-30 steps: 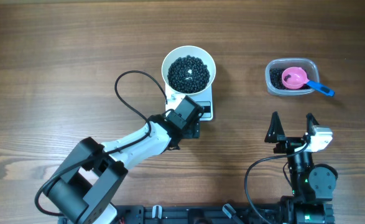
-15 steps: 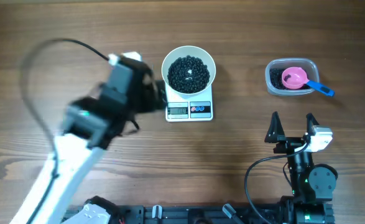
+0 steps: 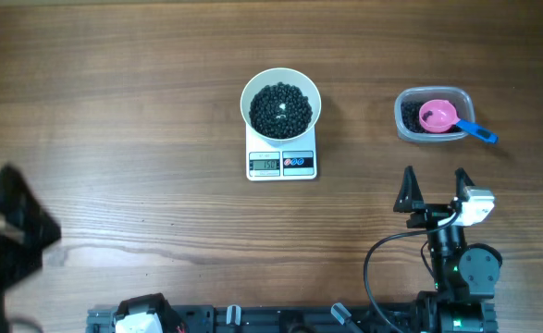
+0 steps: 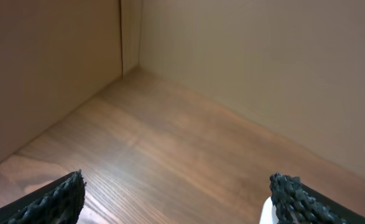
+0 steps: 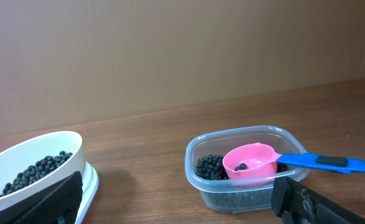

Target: Scoop item into bowl and weigh 150g on scale

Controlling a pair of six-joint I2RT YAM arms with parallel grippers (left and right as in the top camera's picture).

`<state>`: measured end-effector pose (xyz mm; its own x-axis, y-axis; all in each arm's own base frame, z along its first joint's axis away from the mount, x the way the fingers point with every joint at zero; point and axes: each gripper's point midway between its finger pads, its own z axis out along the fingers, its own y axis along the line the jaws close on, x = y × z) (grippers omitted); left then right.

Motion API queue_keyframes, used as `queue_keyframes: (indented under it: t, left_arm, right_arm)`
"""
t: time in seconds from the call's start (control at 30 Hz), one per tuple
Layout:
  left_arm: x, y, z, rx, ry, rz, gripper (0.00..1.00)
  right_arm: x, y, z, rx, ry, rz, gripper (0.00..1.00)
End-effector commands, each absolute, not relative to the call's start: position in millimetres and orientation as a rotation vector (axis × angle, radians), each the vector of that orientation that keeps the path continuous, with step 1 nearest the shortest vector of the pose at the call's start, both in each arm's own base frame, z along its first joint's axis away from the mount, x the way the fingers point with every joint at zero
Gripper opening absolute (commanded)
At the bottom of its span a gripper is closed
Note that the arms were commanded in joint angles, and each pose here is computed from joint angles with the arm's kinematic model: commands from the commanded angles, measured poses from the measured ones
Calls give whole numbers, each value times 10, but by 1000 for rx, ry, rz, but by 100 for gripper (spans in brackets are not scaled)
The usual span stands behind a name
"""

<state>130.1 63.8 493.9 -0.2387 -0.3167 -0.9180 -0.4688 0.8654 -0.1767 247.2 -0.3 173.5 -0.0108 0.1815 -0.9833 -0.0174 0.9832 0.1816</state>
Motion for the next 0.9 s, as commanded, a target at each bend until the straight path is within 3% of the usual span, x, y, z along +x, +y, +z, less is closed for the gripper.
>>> queue_keyframes:
  t: [0.0, 0.23, 0.37, 0.7, 0.87]
  left_arm:
    - [741, 482, 5098, -574, 1687, 76, 100]
    - [-708, 116, 4679, -554, 1442, -369, 100]
    - [-1342, 3, 4453, -461, 1275, -356, 100]
    - [-1874, -152, 4138, -334, 1137, -399, 100]
    - [-1849, -146, 4107, -341, 1145, -400, 100]
  right_arm:
    - [2467, -9, 1756, 135, 1564, 157, 100]
    - [2467, -9, 1756, 135, 1564, 157, 100]
    - [2467, -9, 1756, 135, 1564, 157, 100]
    - [2467, -9, 1756, 135, 1564, 157, 100]
    - [2467, -9, 1756, 135, 1564, 157, 100]
